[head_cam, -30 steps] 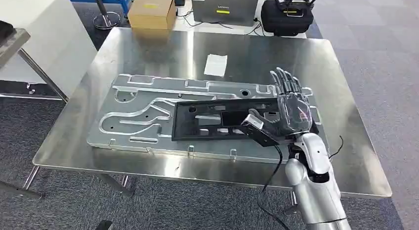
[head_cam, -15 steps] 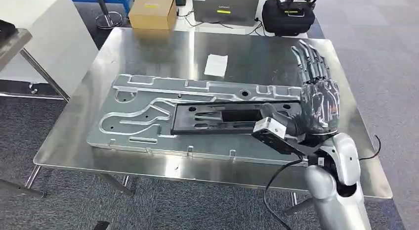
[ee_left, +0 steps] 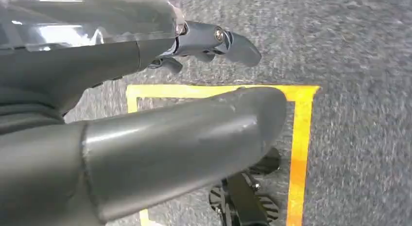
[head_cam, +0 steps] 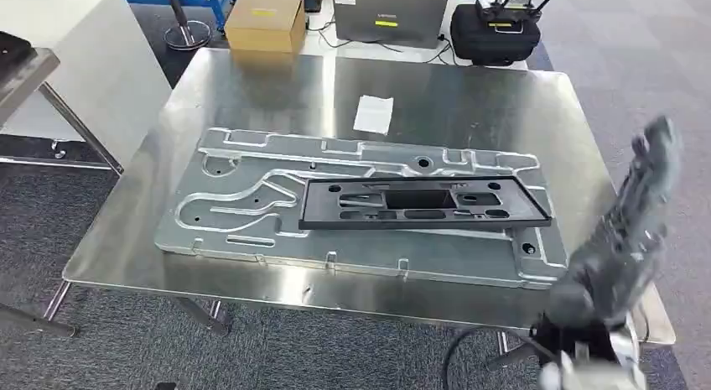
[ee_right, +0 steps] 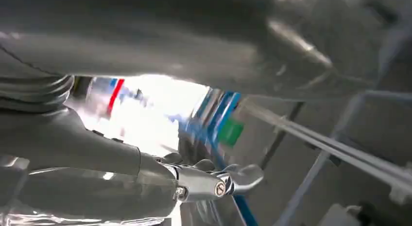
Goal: Take the parts from the cabinet and place them on the table.
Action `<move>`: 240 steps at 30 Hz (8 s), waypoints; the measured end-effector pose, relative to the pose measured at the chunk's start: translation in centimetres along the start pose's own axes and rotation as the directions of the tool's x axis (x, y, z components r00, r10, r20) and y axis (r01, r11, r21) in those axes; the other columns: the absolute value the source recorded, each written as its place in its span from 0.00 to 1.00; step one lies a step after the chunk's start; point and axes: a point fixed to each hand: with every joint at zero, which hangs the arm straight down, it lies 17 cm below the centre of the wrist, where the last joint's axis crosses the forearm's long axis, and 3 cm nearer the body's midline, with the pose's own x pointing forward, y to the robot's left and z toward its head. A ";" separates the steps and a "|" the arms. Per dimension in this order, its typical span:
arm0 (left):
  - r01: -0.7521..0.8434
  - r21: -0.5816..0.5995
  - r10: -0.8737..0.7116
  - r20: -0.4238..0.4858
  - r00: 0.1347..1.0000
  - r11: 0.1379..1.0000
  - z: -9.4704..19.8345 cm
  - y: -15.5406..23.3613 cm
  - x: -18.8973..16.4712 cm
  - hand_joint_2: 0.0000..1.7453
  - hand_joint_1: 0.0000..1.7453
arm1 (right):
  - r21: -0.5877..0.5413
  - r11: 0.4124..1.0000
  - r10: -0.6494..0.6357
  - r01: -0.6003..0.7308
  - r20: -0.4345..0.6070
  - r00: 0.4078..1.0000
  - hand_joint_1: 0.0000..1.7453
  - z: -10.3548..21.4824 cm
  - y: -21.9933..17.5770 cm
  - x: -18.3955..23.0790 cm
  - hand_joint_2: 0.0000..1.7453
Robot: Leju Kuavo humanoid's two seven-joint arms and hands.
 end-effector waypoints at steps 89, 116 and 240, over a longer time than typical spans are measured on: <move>-0.123 0.015 0.122 0.059 0.991 0.992 0.1 -0.6 1.2 0.00 0.00 | 0.175 0.974 -0.010 0.147 -0.609 0.793 0.00 21.4 -2.8 -11.1 0.00; 0.073 -0.018 -0.068 0.204 0.977 0.997 -0.8 -0.5 8.5 0.00 0.00 | 0.332 0.908 -0.023 0.254 -0.567 0.823 0.00 20.0 6.3 -13.5 0.00; 0.073 -0.085 -0.070 0.044 0.997 0.994 0.7 -5.1 -0.1 0.00 0.00 | 0.215 0.915 0.403 0.342 -0.543 -0.737 0.00 73.6 -11.0 -10.3 0.00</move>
